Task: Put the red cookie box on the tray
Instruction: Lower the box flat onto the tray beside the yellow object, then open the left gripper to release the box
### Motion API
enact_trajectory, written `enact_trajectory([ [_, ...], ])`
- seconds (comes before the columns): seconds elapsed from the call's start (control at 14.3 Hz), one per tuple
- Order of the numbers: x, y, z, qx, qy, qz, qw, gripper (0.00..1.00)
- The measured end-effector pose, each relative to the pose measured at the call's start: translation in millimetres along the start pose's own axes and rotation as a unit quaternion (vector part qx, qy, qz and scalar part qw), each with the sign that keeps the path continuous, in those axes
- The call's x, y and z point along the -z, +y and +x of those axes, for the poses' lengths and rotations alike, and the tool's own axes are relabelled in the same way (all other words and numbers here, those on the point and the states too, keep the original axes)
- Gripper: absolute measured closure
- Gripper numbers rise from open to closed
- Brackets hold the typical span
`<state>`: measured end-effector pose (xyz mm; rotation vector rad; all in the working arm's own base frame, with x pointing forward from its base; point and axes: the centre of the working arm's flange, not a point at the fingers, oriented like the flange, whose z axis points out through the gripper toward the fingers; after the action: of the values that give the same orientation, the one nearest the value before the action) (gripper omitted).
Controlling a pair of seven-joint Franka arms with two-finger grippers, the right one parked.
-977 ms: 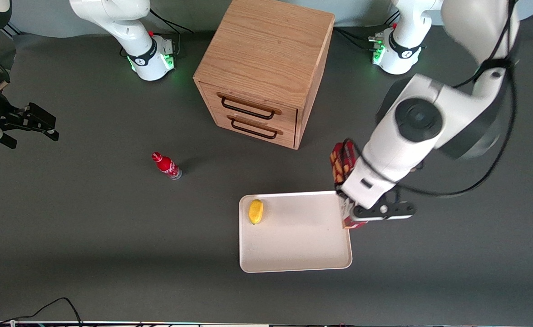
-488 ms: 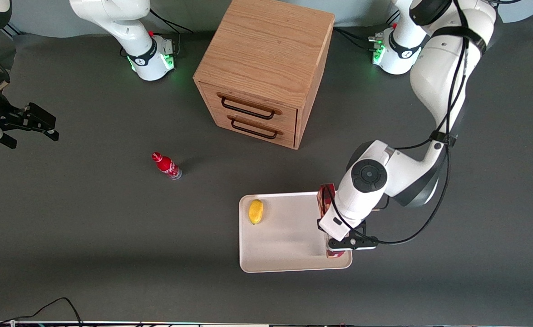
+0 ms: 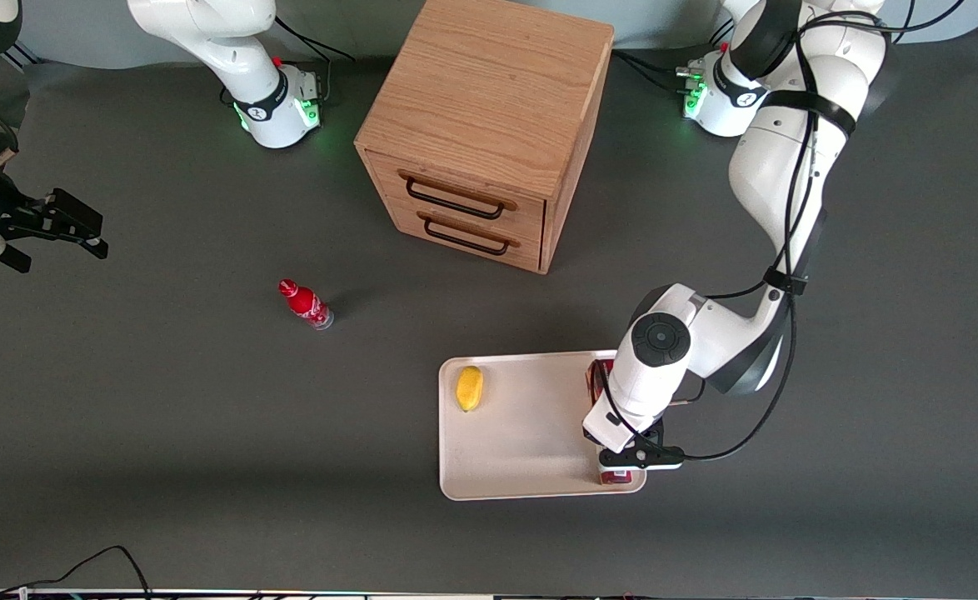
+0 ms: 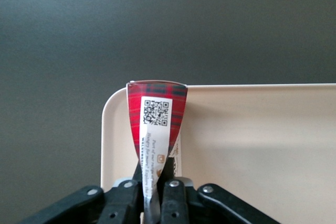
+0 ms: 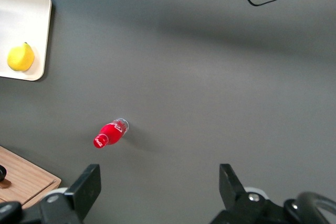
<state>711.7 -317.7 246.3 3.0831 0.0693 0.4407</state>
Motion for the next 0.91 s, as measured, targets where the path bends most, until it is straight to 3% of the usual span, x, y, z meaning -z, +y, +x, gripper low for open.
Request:
enact_trajectory([
  [0.42, 17, -7, 15, 0.009, 0.010, 0.004, 0.9999, 0.17],
  [0.56, 45, -19, 27, 0.023, -0.003, 0.021, 0.9995, 0.00],
  [0.7, 94, -36, 40, 0.037, -0.029, 0.030, 0.9984, 0.00],
  [0.91, 193, -104, 65, 0.009, -0.078, 0.009, 0.9969, 0.00],
])
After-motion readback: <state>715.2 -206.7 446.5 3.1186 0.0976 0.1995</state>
